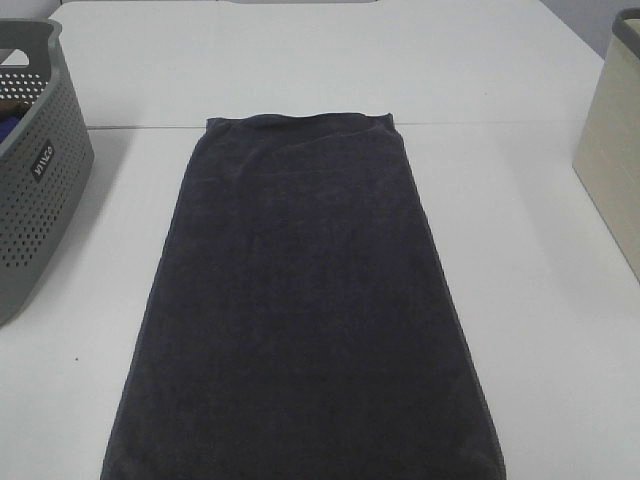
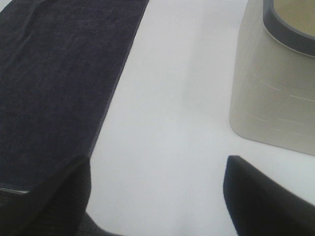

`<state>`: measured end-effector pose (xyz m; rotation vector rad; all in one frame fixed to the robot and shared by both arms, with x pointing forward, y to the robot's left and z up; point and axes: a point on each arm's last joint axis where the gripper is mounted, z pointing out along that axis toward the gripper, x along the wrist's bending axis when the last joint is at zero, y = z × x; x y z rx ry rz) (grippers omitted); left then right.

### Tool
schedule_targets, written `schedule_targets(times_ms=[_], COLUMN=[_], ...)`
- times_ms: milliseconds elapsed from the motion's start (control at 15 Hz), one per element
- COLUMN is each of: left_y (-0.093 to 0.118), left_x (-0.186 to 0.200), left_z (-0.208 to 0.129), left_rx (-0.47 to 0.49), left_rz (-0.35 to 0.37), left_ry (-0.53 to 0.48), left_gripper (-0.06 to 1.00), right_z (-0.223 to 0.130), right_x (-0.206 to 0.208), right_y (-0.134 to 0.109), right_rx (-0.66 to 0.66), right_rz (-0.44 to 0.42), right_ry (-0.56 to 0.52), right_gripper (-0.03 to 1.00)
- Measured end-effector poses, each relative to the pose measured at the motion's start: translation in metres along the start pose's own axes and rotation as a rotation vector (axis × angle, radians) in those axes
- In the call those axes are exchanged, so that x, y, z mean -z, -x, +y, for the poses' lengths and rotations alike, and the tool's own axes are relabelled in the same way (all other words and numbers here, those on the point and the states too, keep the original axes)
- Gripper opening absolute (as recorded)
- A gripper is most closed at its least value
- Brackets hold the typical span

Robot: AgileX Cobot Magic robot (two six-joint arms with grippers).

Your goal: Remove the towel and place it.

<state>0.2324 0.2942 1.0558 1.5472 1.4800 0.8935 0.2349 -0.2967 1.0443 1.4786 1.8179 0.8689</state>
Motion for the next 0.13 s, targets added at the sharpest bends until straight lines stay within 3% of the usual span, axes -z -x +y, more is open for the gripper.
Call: schedule_targets(times_ms=[133], left_y=[0.0004], left_x=[0.0], left_z=[0.0], left_rx=[0.002], left_rz=[-0.004], left_ry=[0.0], left_gripper=[0.81], right_z=[0.0], right_x=[0.0], right_y=[0.0], right_rx=[0.0], right_rz=[0.0], right_ry=[0.0], right_gripper=[0.73])
